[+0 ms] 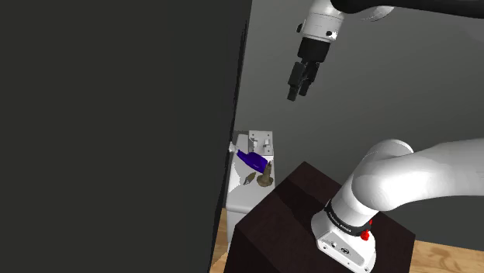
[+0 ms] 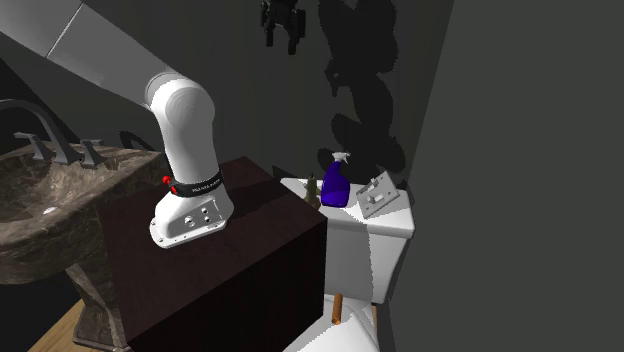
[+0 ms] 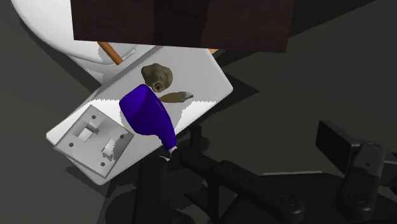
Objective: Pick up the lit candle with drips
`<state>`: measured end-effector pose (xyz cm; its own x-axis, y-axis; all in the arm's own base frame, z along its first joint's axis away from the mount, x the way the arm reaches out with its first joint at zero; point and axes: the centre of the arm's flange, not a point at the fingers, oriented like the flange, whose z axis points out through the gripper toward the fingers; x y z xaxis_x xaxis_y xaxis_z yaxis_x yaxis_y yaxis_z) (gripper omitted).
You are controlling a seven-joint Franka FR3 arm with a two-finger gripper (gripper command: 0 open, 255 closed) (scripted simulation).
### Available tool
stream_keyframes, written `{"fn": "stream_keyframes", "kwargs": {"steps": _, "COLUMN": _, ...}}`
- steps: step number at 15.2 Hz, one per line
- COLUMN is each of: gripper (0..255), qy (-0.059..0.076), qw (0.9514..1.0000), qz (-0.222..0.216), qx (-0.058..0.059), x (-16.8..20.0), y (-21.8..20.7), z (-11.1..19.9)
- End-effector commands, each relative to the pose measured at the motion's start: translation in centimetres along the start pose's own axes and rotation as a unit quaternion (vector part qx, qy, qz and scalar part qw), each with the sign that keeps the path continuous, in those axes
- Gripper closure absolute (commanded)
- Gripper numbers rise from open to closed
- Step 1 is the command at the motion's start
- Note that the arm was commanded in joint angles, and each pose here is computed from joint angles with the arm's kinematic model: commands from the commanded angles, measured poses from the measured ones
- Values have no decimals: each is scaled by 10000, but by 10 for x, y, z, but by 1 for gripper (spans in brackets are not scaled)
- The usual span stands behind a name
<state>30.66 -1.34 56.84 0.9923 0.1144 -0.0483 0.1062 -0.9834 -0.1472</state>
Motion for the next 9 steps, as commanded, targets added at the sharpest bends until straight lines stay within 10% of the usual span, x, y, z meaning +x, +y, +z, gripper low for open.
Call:
{"fn": "stream_keyframes", "kwargs": {"steps": 1, "gripper": 0, "qy": 0, "qw": 10000, "qz": 0, "qx": 0, "x": 0, "y": 0, "z": 0}}
{"fn": "stream_keyframes", "kwargs": {"steps": 9, "gripper": 0, "qy": -257, "qw": 9988, "qz": 326, "qx": -262, "x": 36, "y": 19, "z": 99}}
